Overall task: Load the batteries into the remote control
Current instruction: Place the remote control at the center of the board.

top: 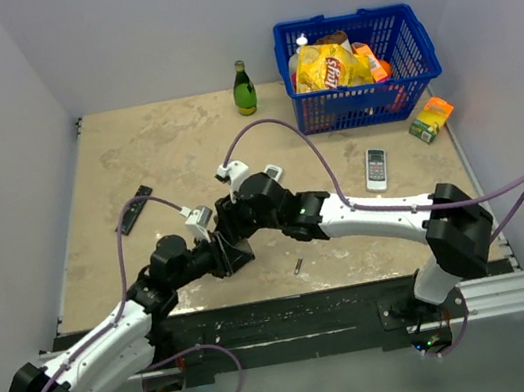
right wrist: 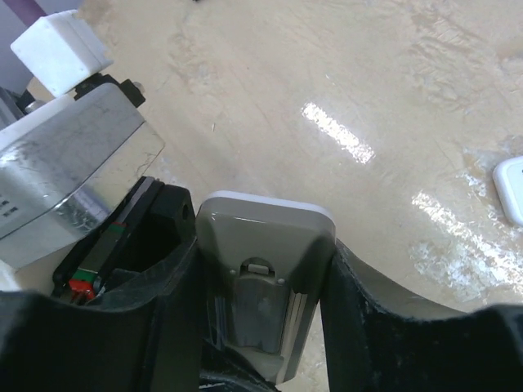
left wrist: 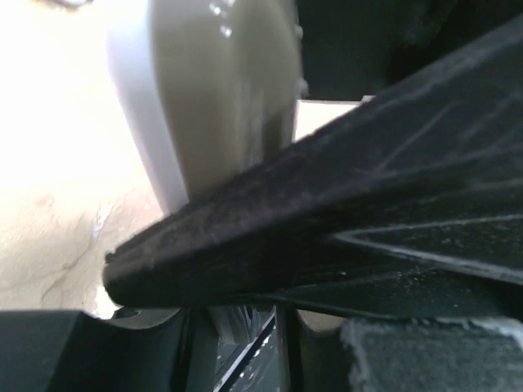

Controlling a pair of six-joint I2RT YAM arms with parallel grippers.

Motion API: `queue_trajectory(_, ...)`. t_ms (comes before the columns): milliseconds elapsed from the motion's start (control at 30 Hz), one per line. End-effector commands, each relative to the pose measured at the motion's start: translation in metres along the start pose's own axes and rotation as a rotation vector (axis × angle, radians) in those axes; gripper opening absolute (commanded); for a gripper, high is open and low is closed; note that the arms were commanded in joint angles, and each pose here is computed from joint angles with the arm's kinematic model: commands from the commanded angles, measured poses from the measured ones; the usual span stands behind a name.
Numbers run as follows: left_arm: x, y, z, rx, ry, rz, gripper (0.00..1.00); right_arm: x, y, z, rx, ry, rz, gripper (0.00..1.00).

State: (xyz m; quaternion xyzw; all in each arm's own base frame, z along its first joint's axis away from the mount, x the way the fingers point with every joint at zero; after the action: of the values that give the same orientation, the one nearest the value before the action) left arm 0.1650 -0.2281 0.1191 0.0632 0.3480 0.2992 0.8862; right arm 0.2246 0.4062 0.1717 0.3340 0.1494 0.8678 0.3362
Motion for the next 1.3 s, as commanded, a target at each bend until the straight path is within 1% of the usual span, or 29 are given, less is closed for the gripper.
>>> queue_trajectory(0, -0.014, -0.004, 0.031, -0.094, -0.06, -0.033, 0.01, -0.003, 0.004, -0.005, 0.007, 0.017, -0.058, 0.33)
queue_trajectory(33, -0.012, -0.005, 0.03, -0.091, -0.056, -0.028, 0.06, -0.007, 0.006, -0.006, 0.007, 0.023, -0.075, 0.2)
queue_trajectory(100, -0.011, -0.004, 0.031, -0.097, -0.054, -0.017, 0.12, -0.009, 0.011, -0.002, -0.005, 0.024, -0.087, 0.11)
queue_trajectory(133, -0.009, -0.004, 0.03, -0.095, -0.053, -0.009, 0.2, -0.015, 0.012, -0.002, -0.003, 0.021, -0.101, 0.01)
queue_trajectory(200, -0.007, -0.002, 0.033, -0.113, -0.057, 0.013, 0.3, -0.018, 0.017, 0.005, -0.02, 0.014, -0.106, 0.0)
queue_trajectory(233, -0.004, -0.001, 0.031, -0.107, -0.052, 0.027, 0.39, -0.025, 0.019, 0.006, -0.022, 0.012, -0.121, 0.0)
queue_trajectory(300, -0.002, 0.002, 0.035, -0.128, -0.056, 0.05, 0.49, -0.029, 0.025, 0.013, -0.042, 0.01, -0.127, 0.0)
queue_trajectory(333, 0.001, 0.003, 0.033, -0.125, -0.052, 0.069, 0.6, -0.038, 0.028, 0.015, -0.043, 0.005, -0.147, 0.0)
queue_trajectory(400, 0.005, 0.006, 0.038, -0.152, -0.052, 0.1, 0.71, -0.044, 0.035, 0.022, -0.063, 0.002, -0.165, 0.0)
queue_trajectory(433, 0.007, 0.007, 0.038, -0.152, -0.05, 0.112, 0.79, -0.055, 0.038, 0.022, -0.059, -0.002, -0.189, 0.0)
queue_trajectory(500, 0.01, 0.011, 0.042, -0.172, -0.049, 0.141, 0.85, -0.065, 0.045, 0.027, -0.072, 0.0, -0.214, 0.0)
queue_trajectory(533, 0.011, 0.012, 0.043, -0.171, -0.047, 0.156, 0.89, -0.078, 0.049, 0.026, -0.065, -0.007, -0.248, 0.0)
queue_trajectory(600, 0.015, 0.016, 0.047, -0.187, -0.047, 0.191, 0.91, -0.093, 0.056, 0.027, -0.067, -0.01, -0.288, 0.0)
queue_trajectory(633, 0.015, 0.018, 0.049, -0.186, -0.047, 0.208, 0.91, -0.108, 0.063, 0.027, -0.07, -0.022, -0.326, 0.0)
queue_trajectory(700, 0.017, 0.025, 0.058, -0.223, -0.056, 0.242, 0.92, -0.133, 0.071, 0.023, -0.061, -0.039, -0.384, 0.0)
queue_trajectory(733, 0.02, 0.029, 0.057, -0.21, -0.052, 0.27, 0.93, -0.144, 0.076, 0.02, -0.05, -0.045, -0.416, 0.0)
queue_trajectory(900, 0.023, 0.055, 0.083, -0.285, -0.094, 0.385, 0.98, -0.195, 0.087, -0.005, 0.031, -0.094, -0.549, 0.0)
queue_trajectory(1067, 0.026, 0.096, 0.112, -0.366, -0.153, 0.541, 1.0, -0.223, 0.078, -0.03, 0.101, -0.136, -0.603, 0.0)
queue_trajectory(1200, 0.03, 0.128, 0.124, -0.414, -0.191, 0.649, 1.0, -0.236, 0.067, -0.048, 0.15, -0.155, -0.628, 0.01)
queue_trajectory(1233, 0.025, 0.139, 0.132, -0.449, -0.197, 0.654, 1.0, -0.237, 0.064, -0.05, 0.153, -0.157, -0.627, 0.04)
queue_trajectory(1267, 0.028, 0.147, 0.136, -0.469, -0.208, 0.691, 1.0, -0.239, 0.062, -0.053, 0.162, -0.158, -0.629, 0.08)
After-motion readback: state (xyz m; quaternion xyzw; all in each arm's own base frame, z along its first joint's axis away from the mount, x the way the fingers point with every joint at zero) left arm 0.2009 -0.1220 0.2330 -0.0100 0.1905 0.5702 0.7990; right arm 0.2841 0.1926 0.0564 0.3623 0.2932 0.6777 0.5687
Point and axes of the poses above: each gripper's point midway between its finger pads, its own y axis back along the fingers, its own x axis along the line the jaws close on, z = x × y, the point moved 1 cm from there along y, back along the fingers, and after that the axes turned 10 degrees about -y, right-handed, at the moved point
